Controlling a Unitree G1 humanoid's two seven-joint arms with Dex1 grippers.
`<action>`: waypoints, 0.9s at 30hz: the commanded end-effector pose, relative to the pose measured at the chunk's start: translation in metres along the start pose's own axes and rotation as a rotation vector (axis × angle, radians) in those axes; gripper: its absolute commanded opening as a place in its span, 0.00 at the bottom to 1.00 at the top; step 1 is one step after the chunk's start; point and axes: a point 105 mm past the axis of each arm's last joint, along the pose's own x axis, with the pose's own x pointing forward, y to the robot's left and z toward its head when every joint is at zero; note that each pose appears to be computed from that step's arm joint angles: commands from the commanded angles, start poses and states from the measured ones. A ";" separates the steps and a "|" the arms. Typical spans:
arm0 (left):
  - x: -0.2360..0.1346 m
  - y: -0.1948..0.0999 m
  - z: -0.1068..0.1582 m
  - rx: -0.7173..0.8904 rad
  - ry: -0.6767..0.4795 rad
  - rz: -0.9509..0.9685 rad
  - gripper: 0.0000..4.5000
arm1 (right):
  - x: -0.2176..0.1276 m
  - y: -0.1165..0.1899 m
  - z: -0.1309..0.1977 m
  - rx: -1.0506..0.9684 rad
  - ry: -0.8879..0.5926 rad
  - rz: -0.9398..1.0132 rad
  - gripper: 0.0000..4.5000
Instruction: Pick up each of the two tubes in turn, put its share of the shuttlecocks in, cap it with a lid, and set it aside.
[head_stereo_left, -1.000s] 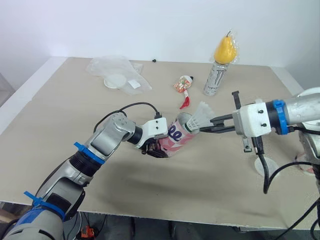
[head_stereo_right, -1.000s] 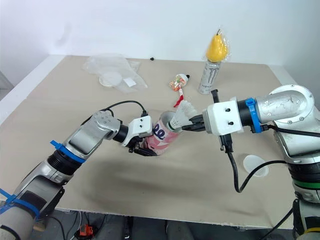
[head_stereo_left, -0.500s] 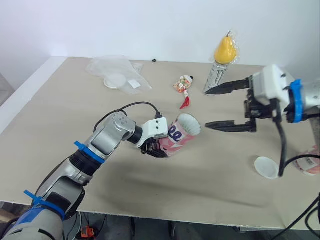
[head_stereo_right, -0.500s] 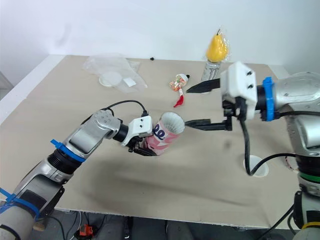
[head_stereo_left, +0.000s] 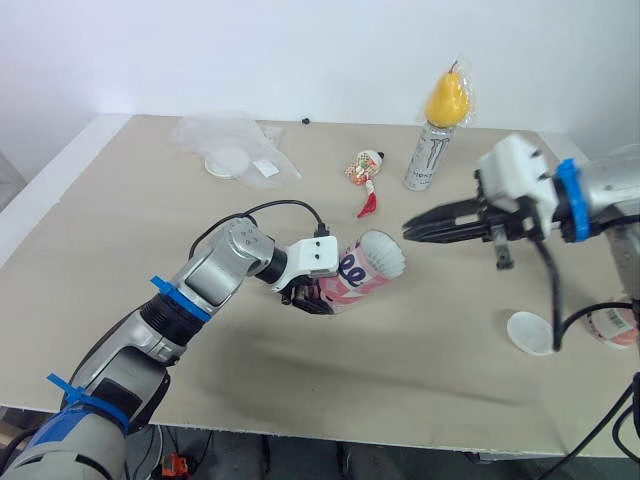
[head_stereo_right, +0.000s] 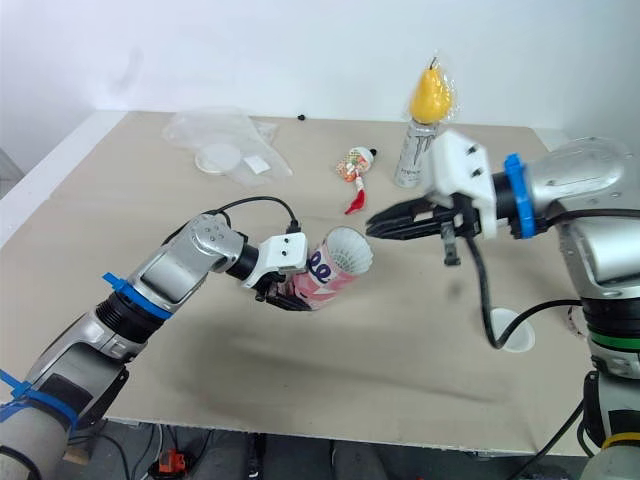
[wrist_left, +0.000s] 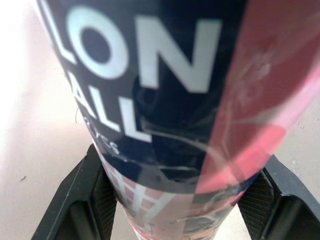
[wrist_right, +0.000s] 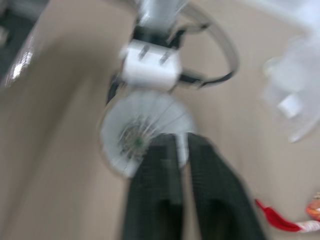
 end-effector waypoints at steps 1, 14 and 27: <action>-0.002 0.003 -0.005 -0.007 0.035 0.014 0.63 | 0.008 0.001 0.012 -0.101 0.028 0.067 0.01; 0.002 0.000 0.004 0.001 0.010 -0.006 0.63 | 0.069 -0.006 -0.031 -0.254 0.251 0.302 0.01; 0.005 -0.002 0.004 -0.005 0.003 -0.005 0.63 | 0.102 0.008 -0.044 -0.313 0.306 0.470 0.01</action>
